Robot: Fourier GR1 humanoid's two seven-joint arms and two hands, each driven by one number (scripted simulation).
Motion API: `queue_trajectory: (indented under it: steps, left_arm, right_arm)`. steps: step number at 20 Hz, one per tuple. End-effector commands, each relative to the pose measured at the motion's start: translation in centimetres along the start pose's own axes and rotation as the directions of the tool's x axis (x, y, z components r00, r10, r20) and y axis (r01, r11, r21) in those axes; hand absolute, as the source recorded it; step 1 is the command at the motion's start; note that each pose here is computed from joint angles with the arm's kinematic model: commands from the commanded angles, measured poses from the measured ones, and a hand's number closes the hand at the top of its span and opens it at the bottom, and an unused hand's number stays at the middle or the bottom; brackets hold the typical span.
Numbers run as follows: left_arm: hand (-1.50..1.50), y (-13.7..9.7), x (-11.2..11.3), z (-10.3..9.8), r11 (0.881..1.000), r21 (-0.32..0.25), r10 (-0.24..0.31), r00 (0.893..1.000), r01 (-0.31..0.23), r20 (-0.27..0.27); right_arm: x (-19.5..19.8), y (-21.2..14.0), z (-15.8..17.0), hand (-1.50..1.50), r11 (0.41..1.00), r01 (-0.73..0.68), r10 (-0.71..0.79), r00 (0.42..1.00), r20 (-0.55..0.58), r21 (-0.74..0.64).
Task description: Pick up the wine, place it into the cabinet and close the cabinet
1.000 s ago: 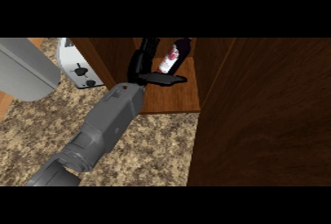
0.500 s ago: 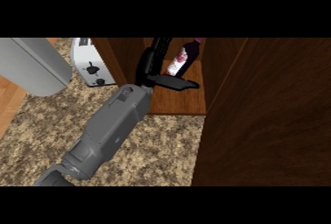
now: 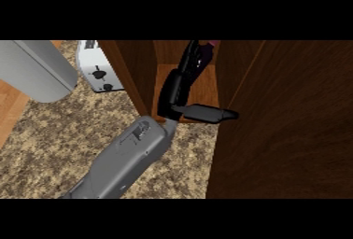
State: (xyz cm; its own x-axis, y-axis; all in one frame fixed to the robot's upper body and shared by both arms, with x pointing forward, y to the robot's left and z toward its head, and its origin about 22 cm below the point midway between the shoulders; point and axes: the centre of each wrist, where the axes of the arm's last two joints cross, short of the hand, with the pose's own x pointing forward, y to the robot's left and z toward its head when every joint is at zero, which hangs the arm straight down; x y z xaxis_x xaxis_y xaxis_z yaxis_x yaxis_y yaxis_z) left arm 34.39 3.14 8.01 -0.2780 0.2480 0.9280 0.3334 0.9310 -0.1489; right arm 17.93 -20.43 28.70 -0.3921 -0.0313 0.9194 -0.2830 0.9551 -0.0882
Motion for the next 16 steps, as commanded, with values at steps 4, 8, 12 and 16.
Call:
queue_trajectory:
  steps: [4,8,12,16]
  left_arm:
    - [-1.50,-4.0,2.9,6.6,0.993,0.061,0.104,0.994,-0.105,0.015]
    - [-1.50,-4.5,2.9,8.3,0.990,0.096,0.103,0.994,-0.105,0.023]
    - [1.50,-5.3,5.2,13.2,0.975,0.120,0.184,0.983,-0.185,0.020]
    - [1.50,-4.6,4.9,16.1,0.976,0.113,0.188,0.982,-0.188,0.015]
  right_arm:
    - [0.8,0.7,1.1,-1.50,1.000,0.000,0.000,1.000,0.009,0.006]
    - [0.5,1.4,0.5,-1.50,1.000,0.001,-0.001,1.000,0.029,-0.002]
    - [0.7,0.5,1.2,-1.50,1.000,-0.002,0.002,1.000,0.009,0.004]
    - [1.1,1.5,0.7,-1.50,1.000,-0.014,0.014,0.999,0.030,-0.018]
